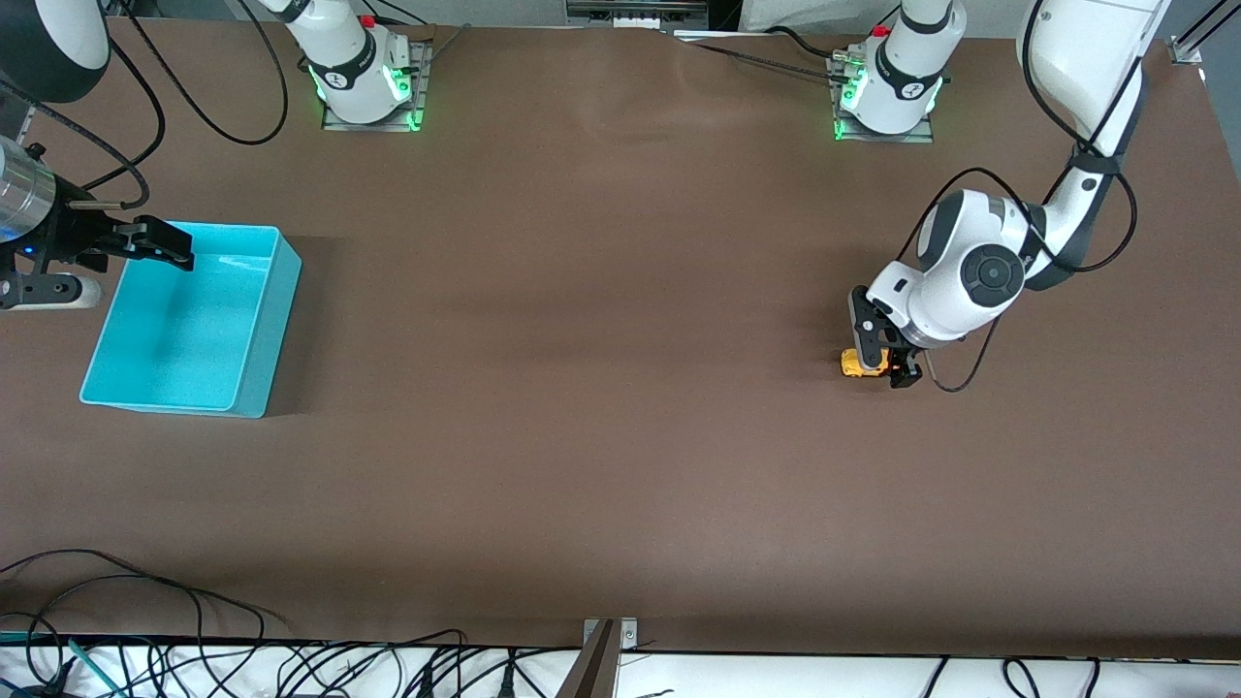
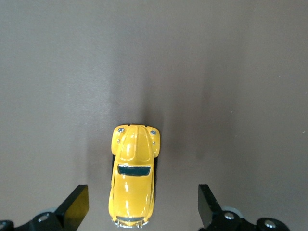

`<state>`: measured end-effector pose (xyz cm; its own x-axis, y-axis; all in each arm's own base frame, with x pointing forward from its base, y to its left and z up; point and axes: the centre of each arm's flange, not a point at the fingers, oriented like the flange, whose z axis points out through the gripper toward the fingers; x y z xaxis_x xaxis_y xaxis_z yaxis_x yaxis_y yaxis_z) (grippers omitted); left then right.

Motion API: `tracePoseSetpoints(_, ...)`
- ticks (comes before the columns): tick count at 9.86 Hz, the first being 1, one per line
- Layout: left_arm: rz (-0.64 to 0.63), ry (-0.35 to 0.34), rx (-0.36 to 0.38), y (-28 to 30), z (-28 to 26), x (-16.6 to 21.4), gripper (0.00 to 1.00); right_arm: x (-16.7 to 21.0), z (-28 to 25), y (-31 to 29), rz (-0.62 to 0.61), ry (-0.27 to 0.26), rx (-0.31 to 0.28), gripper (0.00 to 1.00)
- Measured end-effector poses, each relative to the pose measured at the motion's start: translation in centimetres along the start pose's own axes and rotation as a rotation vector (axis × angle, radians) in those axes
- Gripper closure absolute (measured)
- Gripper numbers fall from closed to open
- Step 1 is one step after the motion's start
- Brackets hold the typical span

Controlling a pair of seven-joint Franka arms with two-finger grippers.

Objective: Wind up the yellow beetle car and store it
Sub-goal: 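Move the left gripper down over the yellow beetle car, then close the left gripper on the yellow car's body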

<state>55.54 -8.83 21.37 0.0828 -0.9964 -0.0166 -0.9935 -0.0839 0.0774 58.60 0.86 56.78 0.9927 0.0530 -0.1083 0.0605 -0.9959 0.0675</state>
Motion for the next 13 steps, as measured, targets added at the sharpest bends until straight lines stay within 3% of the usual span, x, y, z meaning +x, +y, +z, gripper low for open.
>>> tracePoseSetpoints(8,0.026,0.019,0.003,-0.4,2.5,-1.0,0.02,0.0,0.0,0.0,0.000,0.000,0.000,0.00)
tracePoseSetpoints(11,0.049,0.011,0.004,-0.4,2.9,-0.9,0.45,0.0,0.0,0.0,0.000,0.000,0.000,0.00)
tracePoseSetpoints(12,0.073,-0.005,0.012,-0.6,2.8,-0.8,0.55,0.0,0.0,0.0,0.000,0.000,0.000,0.00)
tracePoseSetpoints(13,0.084,-0.012,0.015,-0.6,2.8,-0.7,0.55,0.0,0.0,0.0,0.000,0.000,0.000,0.00)
